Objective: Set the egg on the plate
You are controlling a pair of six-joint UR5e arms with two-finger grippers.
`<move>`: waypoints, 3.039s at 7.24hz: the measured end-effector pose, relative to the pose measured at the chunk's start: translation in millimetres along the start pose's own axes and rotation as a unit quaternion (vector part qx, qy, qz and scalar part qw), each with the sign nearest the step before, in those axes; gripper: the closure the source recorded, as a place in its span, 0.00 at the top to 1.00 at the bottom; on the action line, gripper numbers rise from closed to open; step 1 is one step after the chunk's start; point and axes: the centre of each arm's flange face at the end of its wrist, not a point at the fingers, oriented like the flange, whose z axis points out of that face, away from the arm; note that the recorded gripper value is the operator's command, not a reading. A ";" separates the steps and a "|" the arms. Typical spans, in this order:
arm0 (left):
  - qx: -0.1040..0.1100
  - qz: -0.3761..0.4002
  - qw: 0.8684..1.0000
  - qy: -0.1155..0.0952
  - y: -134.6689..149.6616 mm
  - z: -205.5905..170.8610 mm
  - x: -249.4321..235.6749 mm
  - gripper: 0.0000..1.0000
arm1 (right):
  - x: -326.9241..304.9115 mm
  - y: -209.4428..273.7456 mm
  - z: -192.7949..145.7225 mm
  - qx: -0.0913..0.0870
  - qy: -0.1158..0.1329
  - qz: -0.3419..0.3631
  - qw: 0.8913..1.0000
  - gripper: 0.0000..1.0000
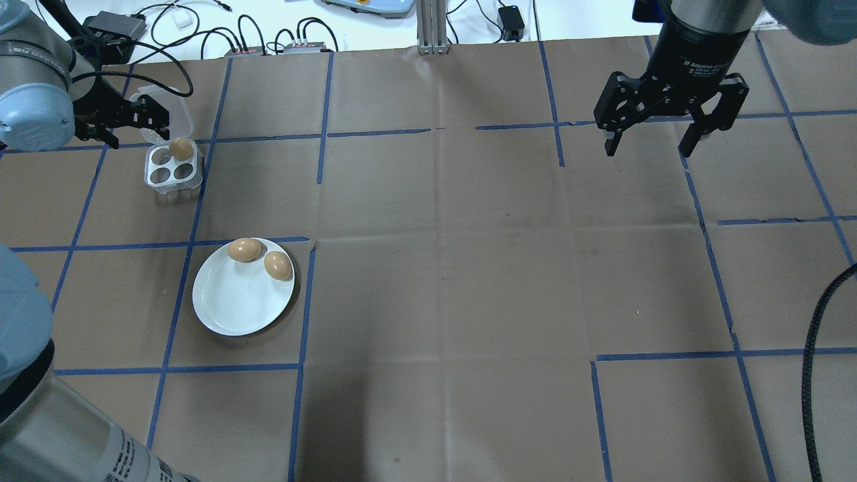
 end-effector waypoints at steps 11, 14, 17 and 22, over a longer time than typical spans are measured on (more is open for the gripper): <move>-0.010 0.015 1.000 0.005 -24.1 75.1 9.7 0.33 | -0.1 0.1 -0.1 0.000 0.000 0.000 1.000 1.00; -0.007 0.016 1.000 0.004 -24.2 68.2 11.5 0.10 | 0.0 0.1 -0.1 0.000 0.000 0.000 1.000 1.00; -0.009 0.022 1.000 0.001 -16.3 18.3 14.4 0.10 | -0.1 0.1 -0.1 0.000 0.000 0.000 1.000 1.00; -0.087 0.036 0.995 0.019 130.9 -43.6 106.4 0.10 | -0.1 0.2 -0.3 0.000 0.000 0.000 1.000 1.00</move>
